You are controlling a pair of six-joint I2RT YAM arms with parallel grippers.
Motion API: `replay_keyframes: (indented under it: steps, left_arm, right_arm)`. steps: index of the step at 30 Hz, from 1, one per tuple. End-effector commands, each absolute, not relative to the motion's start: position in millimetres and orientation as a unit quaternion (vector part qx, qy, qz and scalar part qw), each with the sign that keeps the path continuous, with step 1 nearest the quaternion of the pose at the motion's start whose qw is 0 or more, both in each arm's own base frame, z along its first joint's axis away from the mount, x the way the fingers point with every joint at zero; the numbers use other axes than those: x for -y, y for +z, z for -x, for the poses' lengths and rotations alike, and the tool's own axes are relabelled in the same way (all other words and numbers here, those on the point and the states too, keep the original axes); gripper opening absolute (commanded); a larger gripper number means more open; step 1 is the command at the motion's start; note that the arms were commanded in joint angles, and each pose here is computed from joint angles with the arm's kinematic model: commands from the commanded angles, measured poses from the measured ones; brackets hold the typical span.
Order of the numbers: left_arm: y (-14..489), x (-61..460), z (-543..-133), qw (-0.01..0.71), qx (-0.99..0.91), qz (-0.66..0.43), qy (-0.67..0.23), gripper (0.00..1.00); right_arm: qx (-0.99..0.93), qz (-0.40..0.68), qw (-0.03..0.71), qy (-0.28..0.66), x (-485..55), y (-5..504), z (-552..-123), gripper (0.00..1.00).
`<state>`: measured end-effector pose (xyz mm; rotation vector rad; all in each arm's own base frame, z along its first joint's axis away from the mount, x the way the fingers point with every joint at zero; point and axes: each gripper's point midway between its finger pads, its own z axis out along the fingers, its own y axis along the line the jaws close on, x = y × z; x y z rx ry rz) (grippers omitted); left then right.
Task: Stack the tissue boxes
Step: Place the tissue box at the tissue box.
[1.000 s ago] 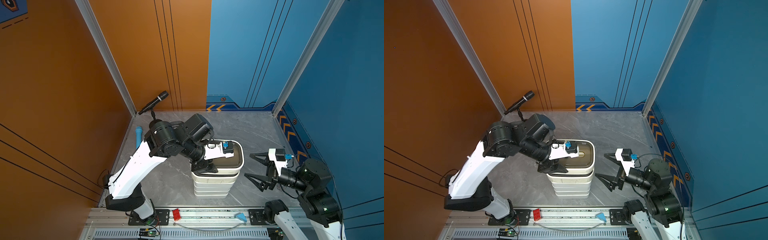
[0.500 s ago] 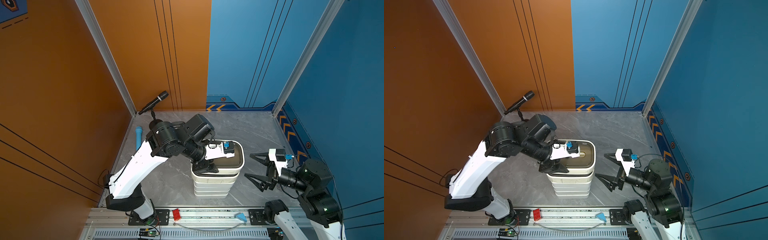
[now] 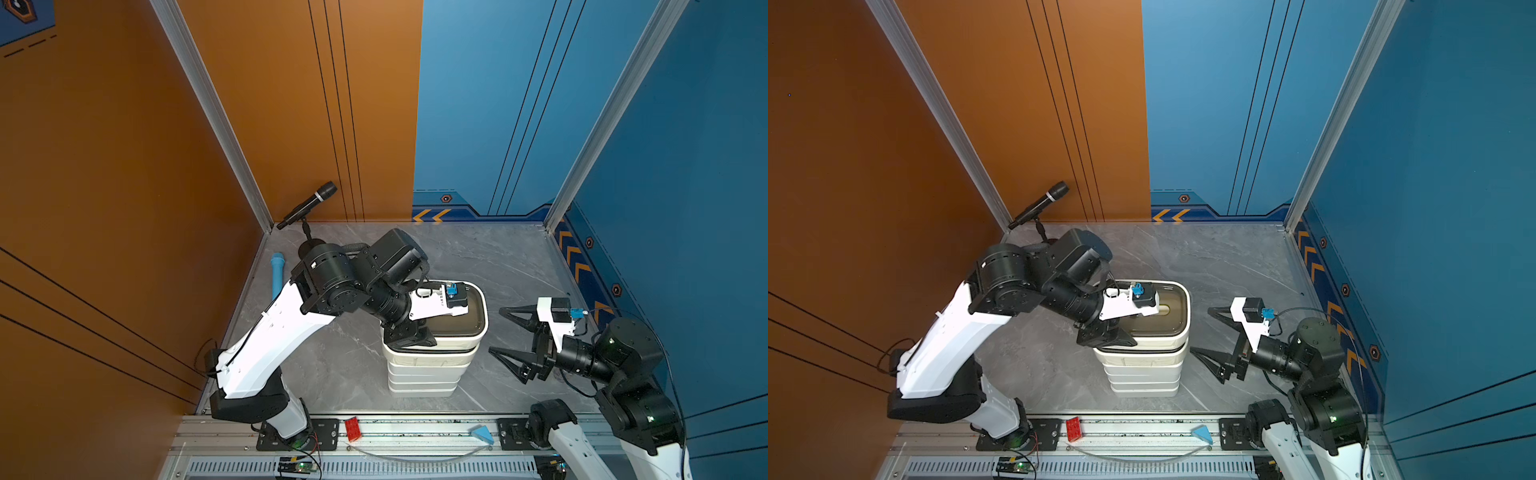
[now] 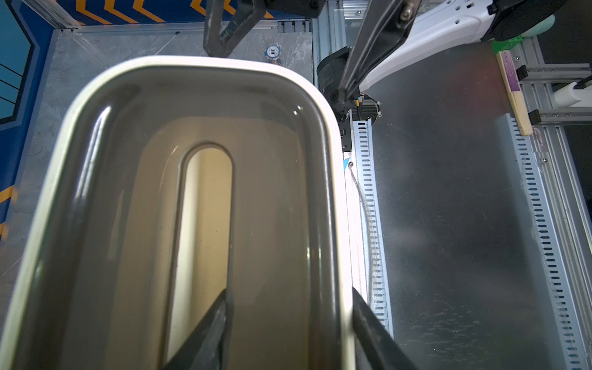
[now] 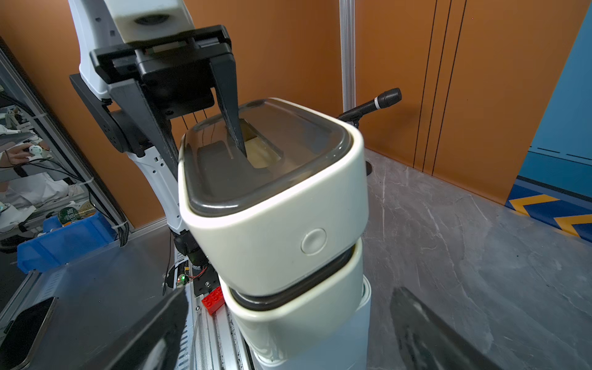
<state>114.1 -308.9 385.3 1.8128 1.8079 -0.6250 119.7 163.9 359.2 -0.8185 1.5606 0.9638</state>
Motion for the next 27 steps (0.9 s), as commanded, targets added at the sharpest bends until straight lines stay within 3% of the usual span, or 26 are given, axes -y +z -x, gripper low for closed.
replay_keyframes:
  steps: [1, 27]
  left_arm:
    - [400.5, 308.8, -103.7, 0.272, -0.647, -0.666, -0.253, 0.51]
    - [395.9, 312.5, -101.1, 0.263, -0.652, -0.666, -0.252, 0.53]
  right_arm:
    - [-0.648, 0.349, 0.534, 0.417, -166.2, 360.4, -115.0, 1.0]
    - [-0.643, 0.351, 0.534, 0.421, -167.6, 360.6, -114.4, 1.0]
